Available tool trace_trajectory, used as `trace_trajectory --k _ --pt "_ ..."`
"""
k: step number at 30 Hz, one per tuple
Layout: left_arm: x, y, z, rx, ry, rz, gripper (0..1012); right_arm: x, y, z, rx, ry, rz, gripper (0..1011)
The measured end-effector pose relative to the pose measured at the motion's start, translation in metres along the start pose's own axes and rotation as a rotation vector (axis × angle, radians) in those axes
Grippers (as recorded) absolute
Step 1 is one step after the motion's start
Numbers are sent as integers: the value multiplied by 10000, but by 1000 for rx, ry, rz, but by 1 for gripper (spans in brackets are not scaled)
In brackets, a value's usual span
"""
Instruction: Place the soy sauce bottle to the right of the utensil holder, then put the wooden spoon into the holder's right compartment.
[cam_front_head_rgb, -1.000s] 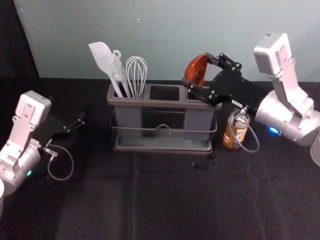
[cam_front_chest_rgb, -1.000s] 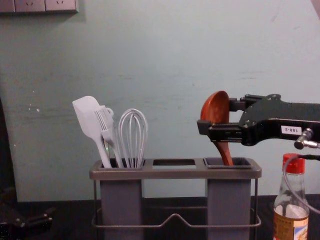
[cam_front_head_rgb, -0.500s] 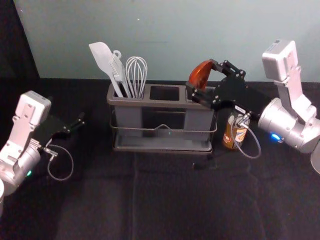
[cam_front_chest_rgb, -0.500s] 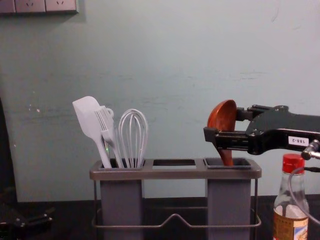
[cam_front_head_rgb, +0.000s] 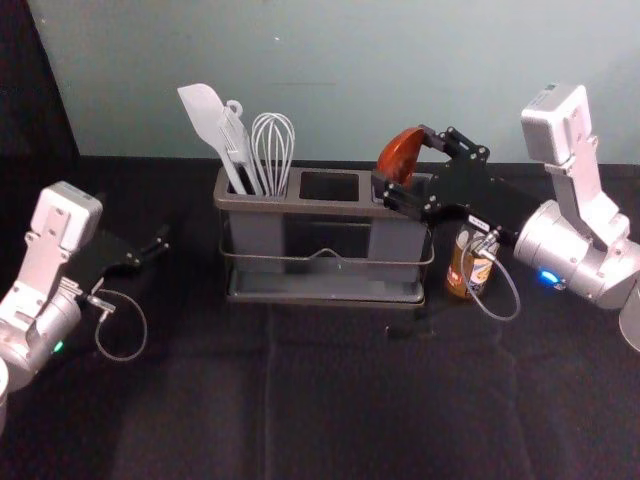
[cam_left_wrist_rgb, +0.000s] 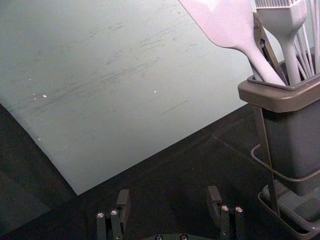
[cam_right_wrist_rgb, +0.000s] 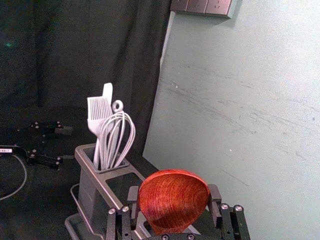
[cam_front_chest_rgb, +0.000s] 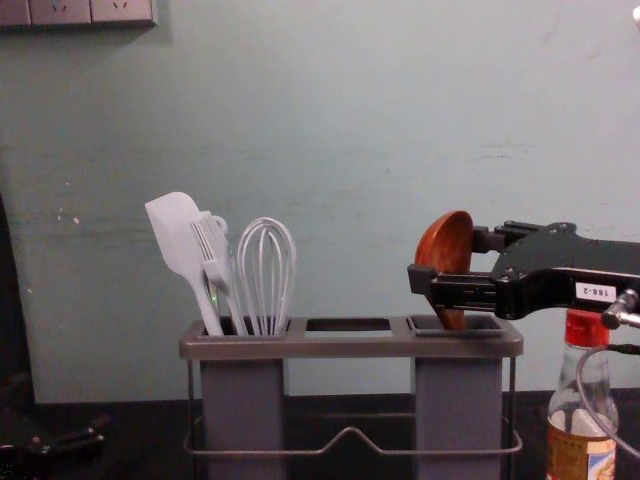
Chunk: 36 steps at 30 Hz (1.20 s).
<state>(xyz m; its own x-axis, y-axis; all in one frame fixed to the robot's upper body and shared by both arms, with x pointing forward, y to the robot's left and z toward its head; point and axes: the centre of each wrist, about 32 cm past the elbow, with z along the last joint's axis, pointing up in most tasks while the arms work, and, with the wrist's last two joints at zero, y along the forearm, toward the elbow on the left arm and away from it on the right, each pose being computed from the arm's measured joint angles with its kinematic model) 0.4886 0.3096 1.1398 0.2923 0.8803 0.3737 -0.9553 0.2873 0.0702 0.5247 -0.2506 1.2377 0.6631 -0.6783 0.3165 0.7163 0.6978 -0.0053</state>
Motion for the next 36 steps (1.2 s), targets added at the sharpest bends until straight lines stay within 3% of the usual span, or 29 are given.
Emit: trace_trajectory --k 7,15,31,36 --pt "0 0 0 0 0 0 1005 0 0 1 1 -1 0 838" --pt "0 0 0 0 0 0 1005 -1 0 2 3 -3 0 1004" --pt "0 0 0 0 0 0 1005 -6 -6 10 11 -16 0 1004" --pt "0 0 0 0 0 0 1005 -32 -60 68 34 -34 -12 1004"
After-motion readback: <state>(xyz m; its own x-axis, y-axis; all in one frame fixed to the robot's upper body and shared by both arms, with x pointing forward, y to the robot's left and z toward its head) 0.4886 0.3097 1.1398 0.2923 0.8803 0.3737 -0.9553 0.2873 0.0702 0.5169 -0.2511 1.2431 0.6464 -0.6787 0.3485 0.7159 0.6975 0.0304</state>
